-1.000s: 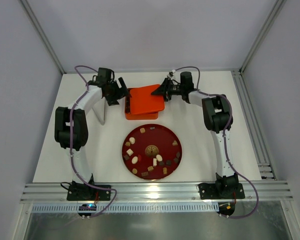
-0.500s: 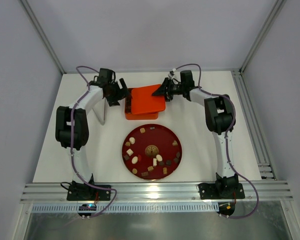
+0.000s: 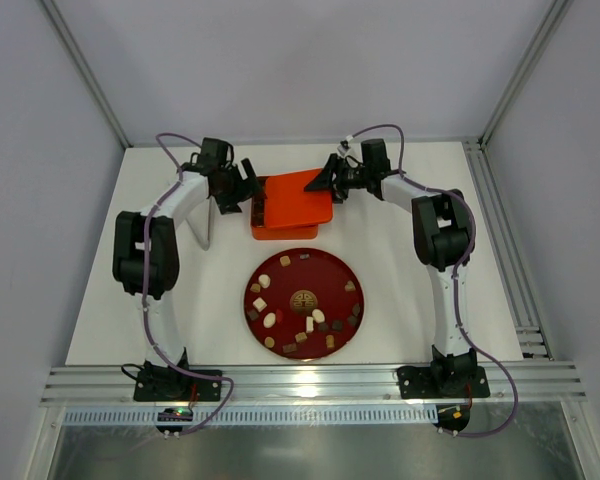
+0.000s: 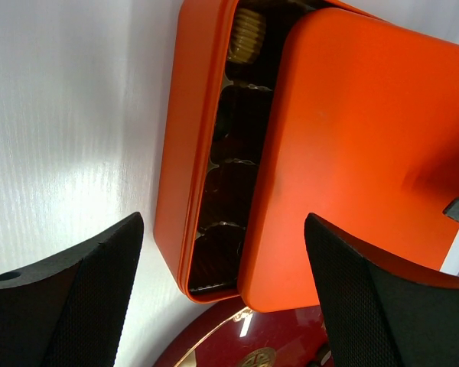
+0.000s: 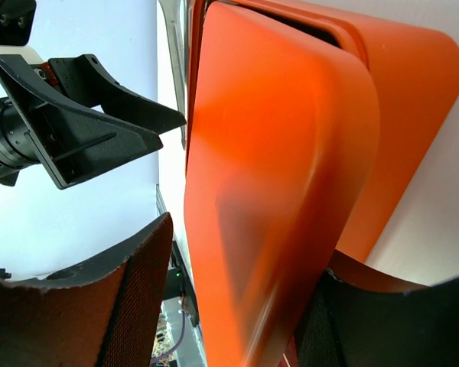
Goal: Pack the chocolate
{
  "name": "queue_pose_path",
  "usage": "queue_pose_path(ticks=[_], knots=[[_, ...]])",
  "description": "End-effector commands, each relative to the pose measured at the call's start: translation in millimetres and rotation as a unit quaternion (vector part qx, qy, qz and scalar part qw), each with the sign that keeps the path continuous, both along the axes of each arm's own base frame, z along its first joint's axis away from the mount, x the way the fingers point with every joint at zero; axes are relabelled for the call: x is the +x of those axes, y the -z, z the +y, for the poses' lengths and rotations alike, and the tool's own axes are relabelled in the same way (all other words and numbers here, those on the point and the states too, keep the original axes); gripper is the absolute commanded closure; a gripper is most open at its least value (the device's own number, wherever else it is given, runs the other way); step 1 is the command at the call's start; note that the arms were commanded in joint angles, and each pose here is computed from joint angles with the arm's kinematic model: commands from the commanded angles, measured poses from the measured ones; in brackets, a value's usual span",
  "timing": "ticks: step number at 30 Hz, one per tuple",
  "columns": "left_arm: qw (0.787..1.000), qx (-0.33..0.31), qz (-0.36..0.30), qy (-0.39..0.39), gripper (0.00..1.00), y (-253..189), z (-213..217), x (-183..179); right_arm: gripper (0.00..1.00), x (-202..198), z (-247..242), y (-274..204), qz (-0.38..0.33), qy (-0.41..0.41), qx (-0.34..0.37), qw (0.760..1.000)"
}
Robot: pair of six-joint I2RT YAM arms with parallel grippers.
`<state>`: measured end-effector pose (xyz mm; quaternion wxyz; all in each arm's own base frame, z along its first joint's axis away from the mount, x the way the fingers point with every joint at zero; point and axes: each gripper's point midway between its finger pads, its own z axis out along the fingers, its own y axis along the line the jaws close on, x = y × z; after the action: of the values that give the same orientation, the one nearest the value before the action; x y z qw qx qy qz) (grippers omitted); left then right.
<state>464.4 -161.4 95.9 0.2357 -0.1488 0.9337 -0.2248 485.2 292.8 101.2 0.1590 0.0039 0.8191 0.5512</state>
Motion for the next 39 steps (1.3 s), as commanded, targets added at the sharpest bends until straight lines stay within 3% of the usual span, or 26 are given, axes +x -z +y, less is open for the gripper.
queue_pose_path(ticks=[1, 39], knots=[[1.000, 0.009, -0.003, 0.005, 0.16, 6.9, 1.6, 2.5, 0.40, 0.3, -6.3, -23.8, -0.028, 0.006, -0.005, 1.000], [0.999, 0.024, 0.026, -0.005, 0.20, 31.0, 5.8, 2.1, 0.39, -7.1, -30.3, -41.9, -0.033, 0.017, 0.030, 0.999]])
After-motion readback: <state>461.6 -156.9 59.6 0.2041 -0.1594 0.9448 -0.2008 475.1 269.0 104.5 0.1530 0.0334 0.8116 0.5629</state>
